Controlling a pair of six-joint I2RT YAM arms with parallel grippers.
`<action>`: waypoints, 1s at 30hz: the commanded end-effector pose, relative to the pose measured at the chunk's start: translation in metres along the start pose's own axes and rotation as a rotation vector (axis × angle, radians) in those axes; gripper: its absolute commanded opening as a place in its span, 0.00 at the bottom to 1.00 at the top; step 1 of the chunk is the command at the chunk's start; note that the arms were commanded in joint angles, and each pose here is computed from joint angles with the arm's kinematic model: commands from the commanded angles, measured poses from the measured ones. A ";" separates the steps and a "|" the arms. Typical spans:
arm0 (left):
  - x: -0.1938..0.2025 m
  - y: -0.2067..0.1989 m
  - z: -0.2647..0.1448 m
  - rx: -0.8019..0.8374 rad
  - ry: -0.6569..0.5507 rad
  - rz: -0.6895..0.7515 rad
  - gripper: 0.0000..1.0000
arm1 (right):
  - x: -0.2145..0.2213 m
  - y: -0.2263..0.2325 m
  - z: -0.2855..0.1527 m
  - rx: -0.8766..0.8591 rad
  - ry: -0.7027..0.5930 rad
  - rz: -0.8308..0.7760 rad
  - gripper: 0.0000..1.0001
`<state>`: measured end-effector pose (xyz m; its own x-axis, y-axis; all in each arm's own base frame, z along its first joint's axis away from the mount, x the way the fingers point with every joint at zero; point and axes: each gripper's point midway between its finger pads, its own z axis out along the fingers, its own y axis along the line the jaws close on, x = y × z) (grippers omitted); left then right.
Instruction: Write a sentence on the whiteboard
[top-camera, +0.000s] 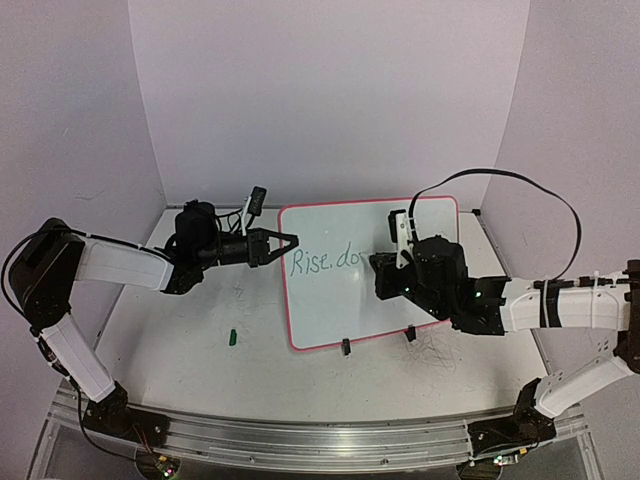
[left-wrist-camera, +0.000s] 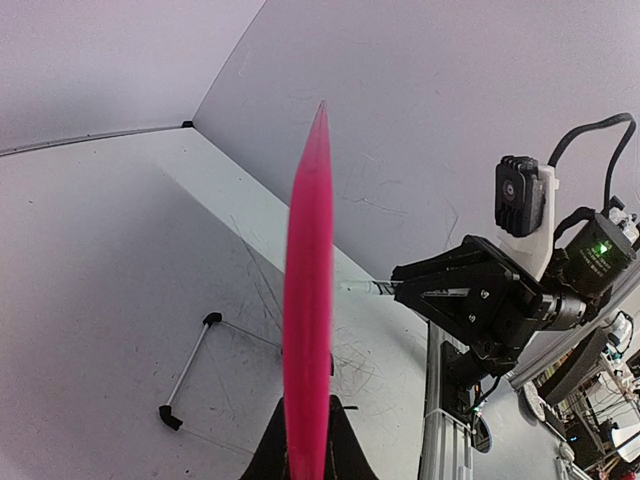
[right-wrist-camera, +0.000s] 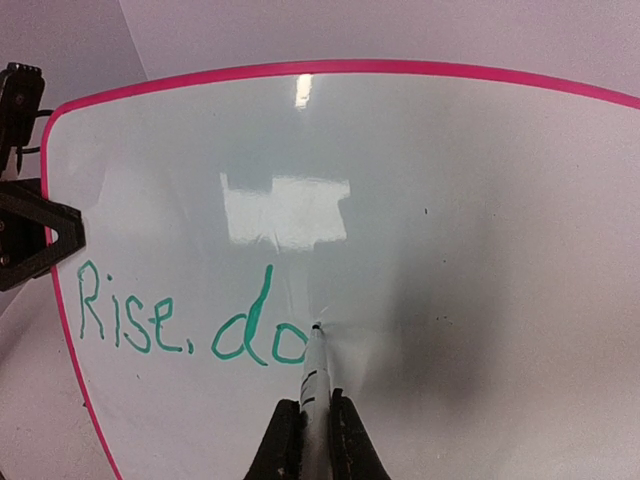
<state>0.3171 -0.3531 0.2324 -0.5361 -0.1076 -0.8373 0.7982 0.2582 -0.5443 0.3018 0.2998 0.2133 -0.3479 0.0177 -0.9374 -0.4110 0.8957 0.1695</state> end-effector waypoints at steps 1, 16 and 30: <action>-0.011 0.008 0.002 -0.046 -0.031 0.044 0.00 | 0.004 -0.001 -0.002 0.009 0.008 0.013 0.00; -0.012 0.006 0.000 -0.047 -0.034 0.045 0.00 | 0.018 0.003 -0.005 0.006 0.036 0.024 0.00; -0.011 0.006 0.000 -0.046 -0.034 0.044 0.00 | -0.014 0.007 0.001 0.026 -0.051 0.026 0.00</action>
<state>0.3171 -0.3531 0.2324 -0.5359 -0.1078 -0.8374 0.7983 0.2582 -0.5441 0.2930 0.3015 0.2017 -0.3723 0.0156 -0.9280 -0.4003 0.8994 0.1758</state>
